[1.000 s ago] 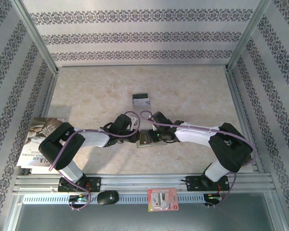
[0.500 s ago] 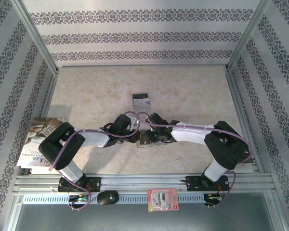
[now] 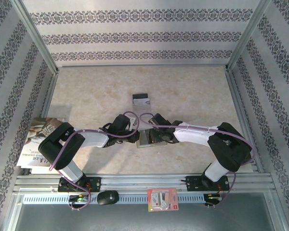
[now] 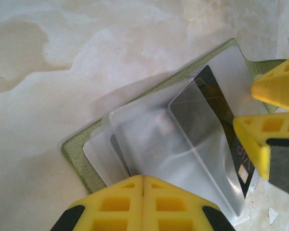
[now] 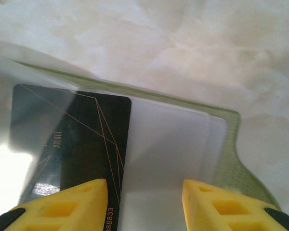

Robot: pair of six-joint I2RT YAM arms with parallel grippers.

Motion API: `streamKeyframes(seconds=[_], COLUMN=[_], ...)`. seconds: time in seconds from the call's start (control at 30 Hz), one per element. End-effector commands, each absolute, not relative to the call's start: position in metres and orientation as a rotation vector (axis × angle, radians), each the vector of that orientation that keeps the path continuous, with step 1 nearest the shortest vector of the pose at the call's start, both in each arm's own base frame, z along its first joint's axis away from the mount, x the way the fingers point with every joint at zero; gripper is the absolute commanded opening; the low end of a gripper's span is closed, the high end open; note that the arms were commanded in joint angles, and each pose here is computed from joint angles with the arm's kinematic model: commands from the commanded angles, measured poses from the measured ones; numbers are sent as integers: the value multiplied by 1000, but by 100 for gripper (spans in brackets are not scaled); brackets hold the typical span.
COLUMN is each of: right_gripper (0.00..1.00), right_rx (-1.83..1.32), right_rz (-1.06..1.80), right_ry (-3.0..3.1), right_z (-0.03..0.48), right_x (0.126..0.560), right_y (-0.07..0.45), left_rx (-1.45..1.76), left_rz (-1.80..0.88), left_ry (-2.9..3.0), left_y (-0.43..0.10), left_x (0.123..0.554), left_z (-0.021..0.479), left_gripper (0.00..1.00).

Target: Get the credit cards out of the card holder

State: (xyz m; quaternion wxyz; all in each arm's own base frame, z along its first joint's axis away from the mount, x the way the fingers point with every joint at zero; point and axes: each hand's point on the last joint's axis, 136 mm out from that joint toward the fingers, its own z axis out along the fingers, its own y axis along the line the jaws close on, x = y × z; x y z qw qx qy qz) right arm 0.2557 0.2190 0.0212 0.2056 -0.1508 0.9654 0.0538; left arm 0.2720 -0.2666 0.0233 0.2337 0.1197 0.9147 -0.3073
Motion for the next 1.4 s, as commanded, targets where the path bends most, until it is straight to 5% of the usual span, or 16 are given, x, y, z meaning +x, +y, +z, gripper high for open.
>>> streamKeyframes(seconds=[0.0, 0.33, 0.63, 1.37], right_gripper=[45, 45, 37, 37], right_rx=[-417, -347, -243, -198], right_rz=[36, 411, 836, 806], right_ry=[2722, 2627, 2678, 2726], right_z=[20, 66, 57, 39], right_x=[247, 251, 251, 256], right_y=[194, 221, 242, 228], left_rx=[275, 272, 387, 472], left_rz=[-723, -758, -827, -820], left_ry=[2676, 2594, 2481, 2450], left_y=[-235, -240, -278, -320], left_x=[251, 259, 267, 275], left_z=[-12, 24, 71, 66], left_gripper=[3, 9, 17, 15])
